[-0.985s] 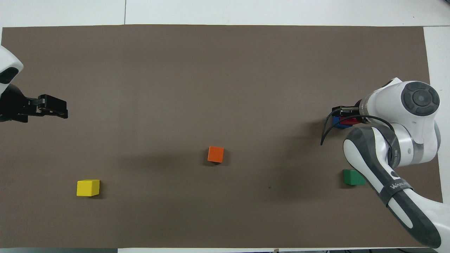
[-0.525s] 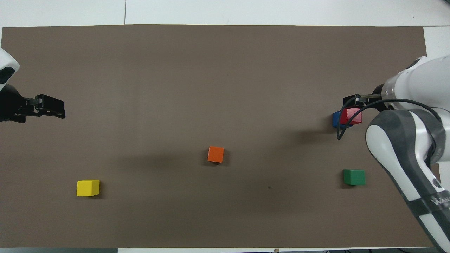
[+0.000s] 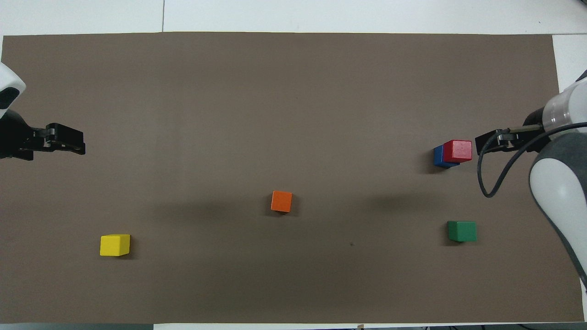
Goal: Transfer red block to right arm and stack on blue block
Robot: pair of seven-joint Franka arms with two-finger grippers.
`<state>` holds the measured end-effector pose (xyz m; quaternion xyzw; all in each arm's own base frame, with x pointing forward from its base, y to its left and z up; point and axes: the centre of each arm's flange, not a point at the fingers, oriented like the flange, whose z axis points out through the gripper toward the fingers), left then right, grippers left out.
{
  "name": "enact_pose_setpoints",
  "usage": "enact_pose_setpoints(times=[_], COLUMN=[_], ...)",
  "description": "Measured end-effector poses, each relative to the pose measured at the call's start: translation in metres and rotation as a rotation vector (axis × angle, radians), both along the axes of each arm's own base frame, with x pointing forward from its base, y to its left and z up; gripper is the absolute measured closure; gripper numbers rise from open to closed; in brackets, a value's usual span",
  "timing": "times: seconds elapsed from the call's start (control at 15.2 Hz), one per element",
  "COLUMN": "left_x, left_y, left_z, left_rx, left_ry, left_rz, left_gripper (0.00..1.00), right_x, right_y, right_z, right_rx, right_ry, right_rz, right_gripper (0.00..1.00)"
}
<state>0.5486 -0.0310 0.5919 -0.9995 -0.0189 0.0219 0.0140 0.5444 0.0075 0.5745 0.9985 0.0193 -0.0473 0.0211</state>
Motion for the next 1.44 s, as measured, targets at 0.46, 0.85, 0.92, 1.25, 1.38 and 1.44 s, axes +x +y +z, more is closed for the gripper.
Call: enact_pose_setpoints(times=[0.46, 0.85, 0.92, 1.25, 1.38, 1.44], left_x=[0.0, 0.0, 0.0, 0.0, 0.0, 0.0], left_y=[0.0, 0.0, 0.0, 0.0, 0.0, 0.0], left_z=[0.0, 0.0, 0.0, 0.0, 0.0, 0.0], left_rx=[0.0, 0.0, 0.0, 0.0, 0.0, 0.0], left_ry=[0.0, 0.0, 0.0, 0.0, 0.0, 0.0], left_rz=[0.0, 0.0, 0.0, 0.0, 0.0, 0.0], left_gripper=[0.0, 0.0, 0.0, 0.0, 0.0, 0.0], right_x=[-0.014, -0.017, -0.015, -0.012, -0.012, -0.012], right_y=[-0.019, -0.026, -0.026, -0.025, -0.024, -0.025], right_z=[0.03, 0.03, 0.032, 0.042, 0.044, 0.045], right_rx=[0.008, 0.016, 0.016, 0.016, 0.016, 0.016], right_ry=[0.056, 0.075, 0.056, 0.018, 0.013, 0.011], right_rz=[-0.038, -0.051, -0.05, -0.045, -0.045, -0.045], right_gripper=[0.0, 0.0, 0.0, 0.0, 0.0, 0.0])
